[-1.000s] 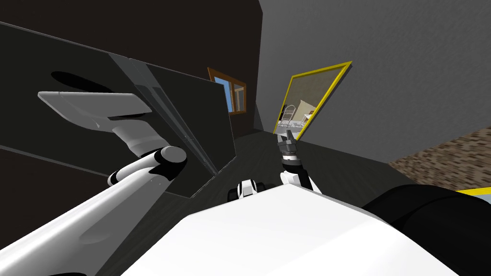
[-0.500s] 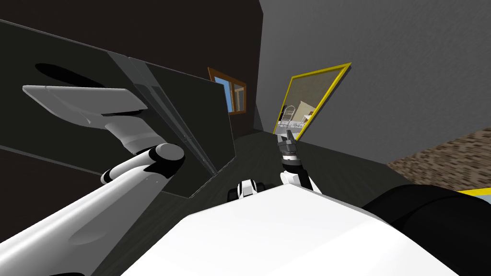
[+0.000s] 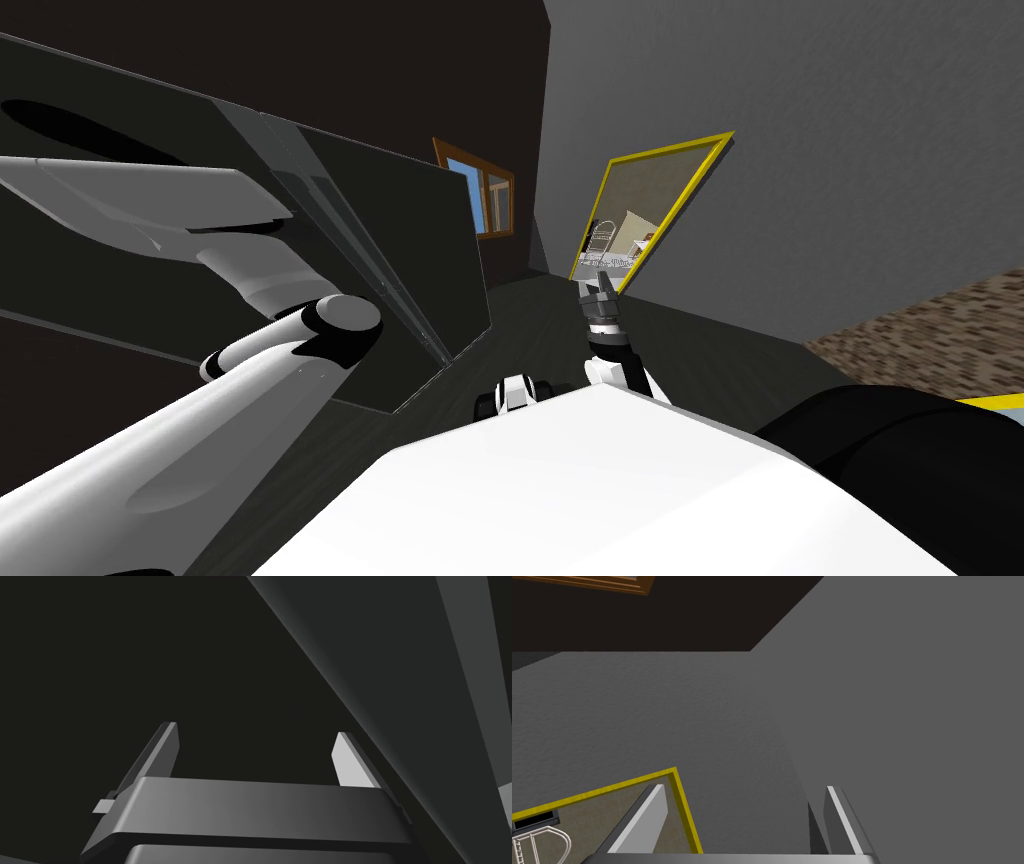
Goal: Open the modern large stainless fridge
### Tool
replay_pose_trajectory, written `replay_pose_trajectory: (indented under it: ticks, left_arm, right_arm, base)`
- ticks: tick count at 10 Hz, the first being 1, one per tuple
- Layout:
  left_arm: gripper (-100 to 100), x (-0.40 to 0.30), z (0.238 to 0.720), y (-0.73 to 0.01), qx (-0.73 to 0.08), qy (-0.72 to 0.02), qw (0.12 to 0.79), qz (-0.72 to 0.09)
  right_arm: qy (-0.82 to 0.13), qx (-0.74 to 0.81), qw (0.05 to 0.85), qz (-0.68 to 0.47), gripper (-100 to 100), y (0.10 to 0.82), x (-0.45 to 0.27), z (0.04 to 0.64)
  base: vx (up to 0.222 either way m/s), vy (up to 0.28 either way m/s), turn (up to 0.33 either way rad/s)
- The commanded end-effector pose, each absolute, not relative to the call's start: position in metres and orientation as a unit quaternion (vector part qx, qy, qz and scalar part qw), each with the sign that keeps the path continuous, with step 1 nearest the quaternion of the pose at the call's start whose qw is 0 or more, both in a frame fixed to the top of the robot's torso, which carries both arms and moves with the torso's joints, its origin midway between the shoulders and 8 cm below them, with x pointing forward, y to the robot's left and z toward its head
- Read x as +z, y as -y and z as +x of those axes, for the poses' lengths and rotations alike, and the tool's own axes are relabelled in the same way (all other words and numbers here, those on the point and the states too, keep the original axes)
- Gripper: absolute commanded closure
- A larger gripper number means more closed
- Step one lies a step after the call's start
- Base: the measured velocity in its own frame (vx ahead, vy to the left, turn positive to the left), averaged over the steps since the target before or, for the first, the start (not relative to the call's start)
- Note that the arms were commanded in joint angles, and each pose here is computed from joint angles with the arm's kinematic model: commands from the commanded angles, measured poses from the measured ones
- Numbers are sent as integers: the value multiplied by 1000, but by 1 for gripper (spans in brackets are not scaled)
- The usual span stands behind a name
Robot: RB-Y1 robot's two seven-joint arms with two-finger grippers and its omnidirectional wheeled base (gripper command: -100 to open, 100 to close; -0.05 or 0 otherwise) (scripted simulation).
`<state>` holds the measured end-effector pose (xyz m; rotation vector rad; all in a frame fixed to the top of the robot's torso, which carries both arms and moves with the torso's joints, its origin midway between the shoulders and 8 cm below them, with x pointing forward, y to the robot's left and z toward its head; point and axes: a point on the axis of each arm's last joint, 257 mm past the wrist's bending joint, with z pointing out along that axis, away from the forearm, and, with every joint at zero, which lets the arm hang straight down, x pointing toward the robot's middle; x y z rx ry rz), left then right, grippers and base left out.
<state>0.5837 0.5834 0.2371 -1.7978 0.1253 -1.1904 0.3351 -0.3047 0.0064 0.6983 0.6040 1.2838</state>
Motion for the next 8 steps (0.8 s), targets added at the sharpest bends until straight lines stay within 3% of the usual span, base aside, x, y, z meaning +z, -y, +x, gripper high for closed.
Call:
replay_pose_trajectory:
  ticks: [1, 8]
  left_arm:
    - [-100, 257, 591, -571, -507, -49, 458, -728]
    - [-100, 263, 588, -573, -511, -38, 445, -734]
  right_arm:
    - [-271, 577, 703, 314, 0, 305, 6, 335]
    - [-272, 577, 703, 314, 0, 305, 6, 335]
  base:
    - [-10, -10, -36]
    - [2, -10, -1]
